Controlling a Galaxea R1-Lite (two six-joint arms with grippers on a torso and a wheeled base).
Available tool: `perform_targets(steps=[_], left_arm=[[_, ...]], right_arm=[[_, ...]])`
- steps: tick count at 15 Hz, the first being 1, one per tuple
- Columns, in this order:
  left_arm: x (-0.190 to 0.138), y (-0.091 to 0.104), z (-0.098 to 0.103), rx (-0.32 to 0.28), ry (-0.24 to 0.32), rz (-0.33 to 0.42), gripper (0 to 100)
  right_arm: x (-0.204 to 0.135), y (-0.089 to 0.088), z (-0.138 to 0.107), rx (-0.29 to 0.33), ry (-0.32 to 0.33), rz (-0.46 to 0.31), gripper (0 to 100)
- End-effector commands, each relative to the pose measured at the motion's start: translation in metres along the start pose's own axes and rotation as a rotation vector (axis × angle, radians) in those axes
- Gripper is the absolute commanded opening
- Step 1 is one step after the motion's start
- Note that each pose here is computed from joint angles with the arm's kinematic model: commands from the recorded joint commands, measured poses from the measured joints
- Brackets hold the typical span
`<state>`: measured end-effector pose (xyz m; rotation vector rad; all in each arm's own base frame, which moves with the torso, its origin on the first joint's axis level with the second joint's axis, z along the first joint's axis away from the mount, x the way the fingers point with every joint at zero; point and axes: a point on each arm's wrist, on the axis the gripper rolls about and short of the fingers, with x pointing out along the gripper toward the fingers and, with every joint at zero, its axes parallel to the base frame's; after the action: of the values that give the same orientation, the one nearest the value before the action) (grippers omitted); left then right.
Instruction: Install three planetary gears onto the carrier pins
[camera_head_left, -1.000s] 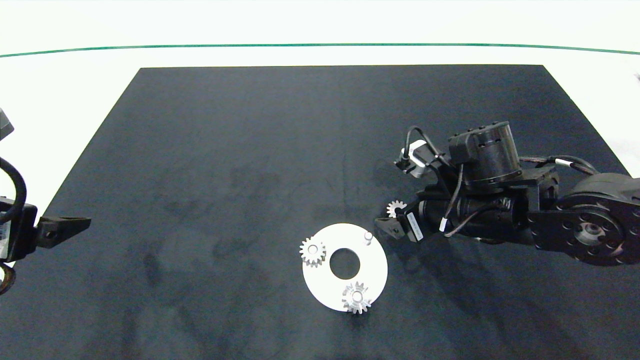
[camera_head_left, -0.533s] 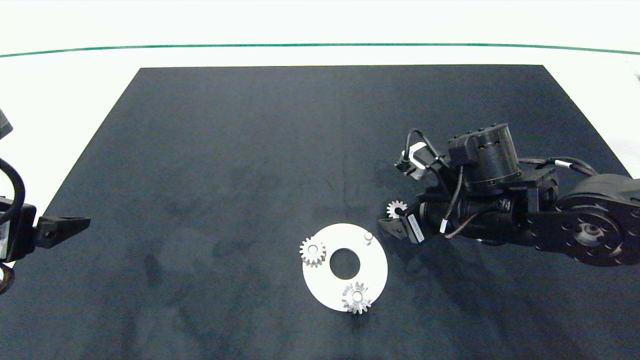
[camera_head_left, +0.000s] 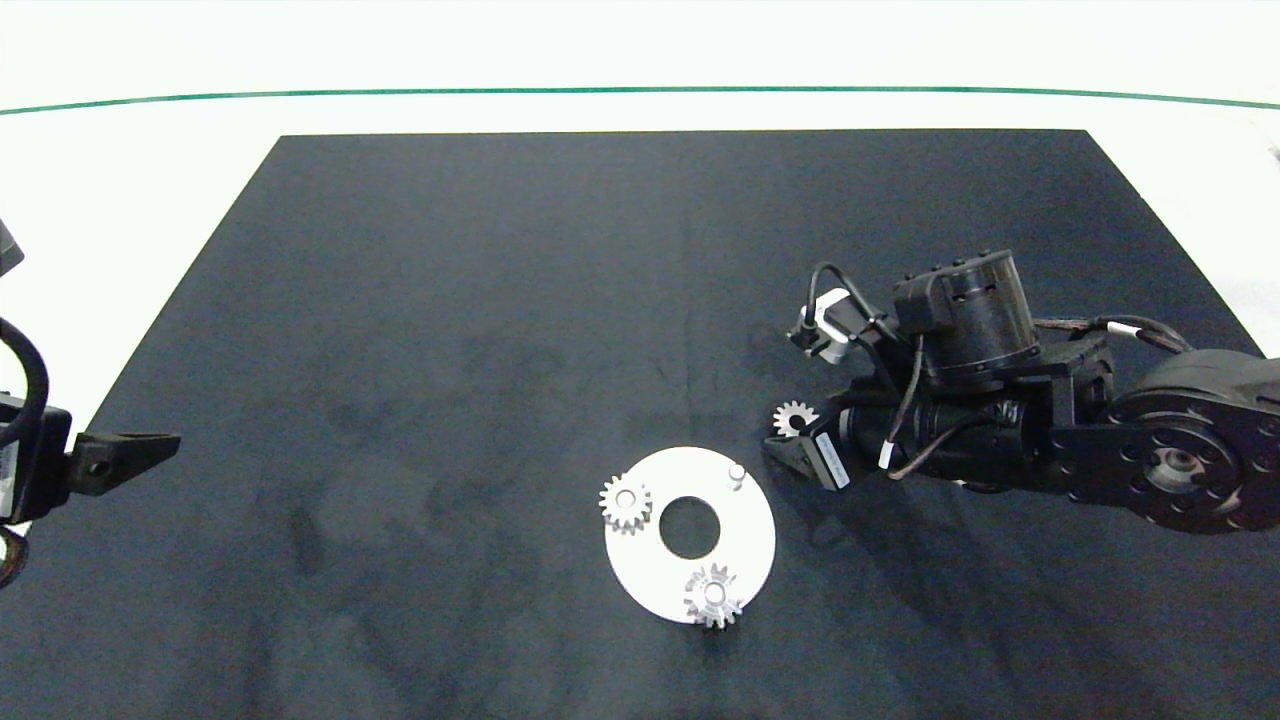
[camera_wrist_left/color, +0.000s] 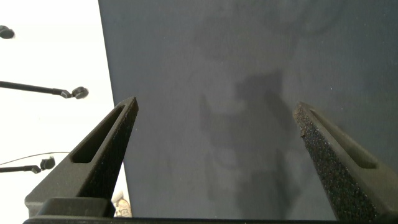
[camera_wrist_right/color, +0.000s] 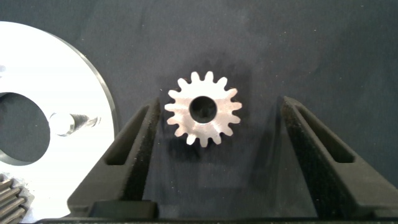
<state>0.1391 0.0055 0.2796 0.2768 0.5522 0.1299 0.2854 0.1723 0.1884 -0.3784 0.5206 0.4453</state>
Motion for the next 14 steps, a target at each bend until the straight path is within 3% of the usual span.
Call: perform_targets(steps=[1,14], left_arm=[[-0.0002,0.0,-0.0005,0.001,0.003,0.001,100],[-0.0023,-0.0009,-0.0012,0.004,-0.004,-0.004,100]], right_arm=[[0.0002,0.0006,0.0001,-0.003,0.001,-0.001,70],[0.0028,0.003,-0.0025,-0.01,0.018,-0.023,45]])
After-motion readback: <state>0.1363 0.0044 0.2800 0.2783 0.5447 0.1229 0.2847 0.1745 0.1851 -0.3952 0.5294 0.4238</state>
